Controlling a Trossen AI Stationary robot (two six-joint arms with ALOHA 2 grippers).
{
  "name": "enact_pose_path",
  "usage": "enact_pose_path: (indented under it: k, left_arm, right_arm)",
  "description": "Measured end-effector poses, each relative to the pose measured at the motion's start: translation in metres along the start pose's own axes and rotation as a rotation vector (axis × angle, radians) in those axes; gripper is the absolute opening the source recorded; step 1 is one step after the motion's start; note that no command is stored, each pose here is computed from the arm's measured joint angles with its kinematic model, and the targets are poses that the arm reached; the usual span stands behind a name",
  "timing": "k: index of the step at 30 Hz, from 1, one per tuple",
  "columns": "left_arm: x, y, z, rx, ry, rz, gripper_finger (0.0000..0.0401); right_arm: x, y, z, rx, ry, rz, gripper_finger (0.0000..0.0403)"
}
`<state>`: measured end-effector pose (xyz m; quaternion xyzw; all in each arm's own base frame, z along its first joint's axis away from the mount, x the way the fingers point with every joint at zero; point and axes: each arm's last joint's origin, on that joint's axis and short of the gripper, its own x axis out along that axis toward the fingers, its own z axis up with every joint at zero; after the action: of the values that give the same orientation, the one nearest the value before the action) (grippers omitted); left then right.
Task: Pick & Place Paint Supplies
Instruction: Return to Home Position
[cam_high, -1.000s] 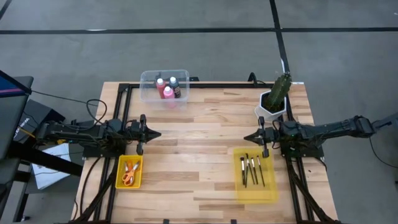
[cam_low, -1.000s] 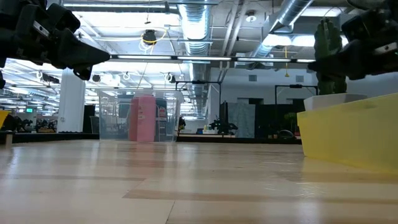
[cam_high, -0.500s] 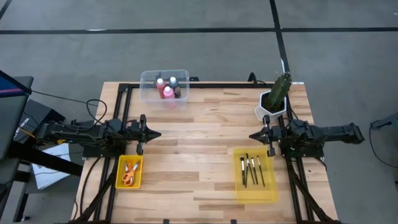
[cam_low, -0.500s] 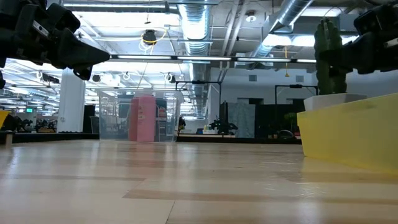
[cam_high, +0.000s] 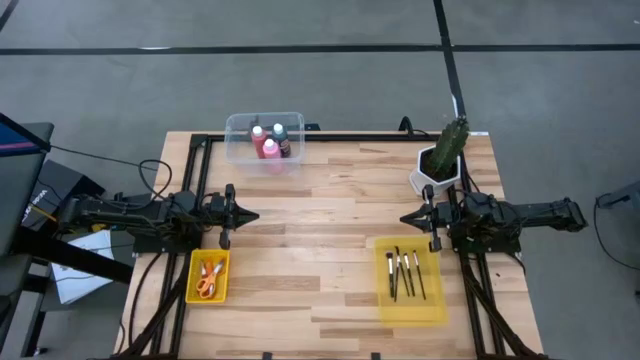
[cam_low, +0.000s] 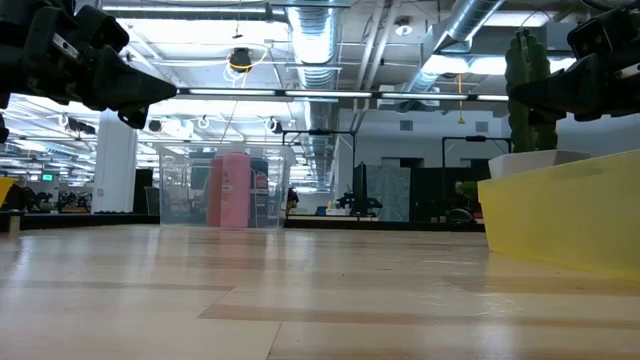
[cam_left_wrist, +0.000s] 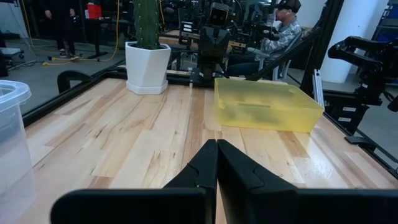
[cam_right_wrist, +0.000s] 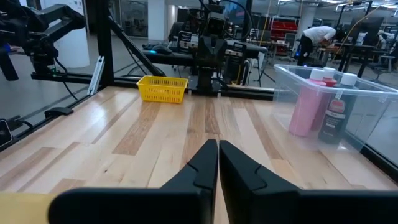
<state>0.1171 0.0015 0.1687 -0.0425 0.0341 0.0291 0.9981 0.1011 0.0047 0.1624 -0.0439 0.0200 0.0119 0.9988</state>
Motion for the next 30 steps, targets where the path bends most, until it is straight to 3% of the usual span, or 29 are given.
enact_pose_path:
  k: [17, 30]
  left_arm:
    - [0.0, 0.0, 0.0, 0.0, -0.005, 0.003, 0.0001]
    - [-0.019, -0.001, 0.019, -0.013, -0.23, -0.017, 0.0001]
  right_arm:
    - [0.0, 0.0, 0.0, 0.0, 0.001, 0.0, 0.0013]
    - [0.0, 0.0, 0.0, 0.0, 0.001, 0.0, 0.0013]
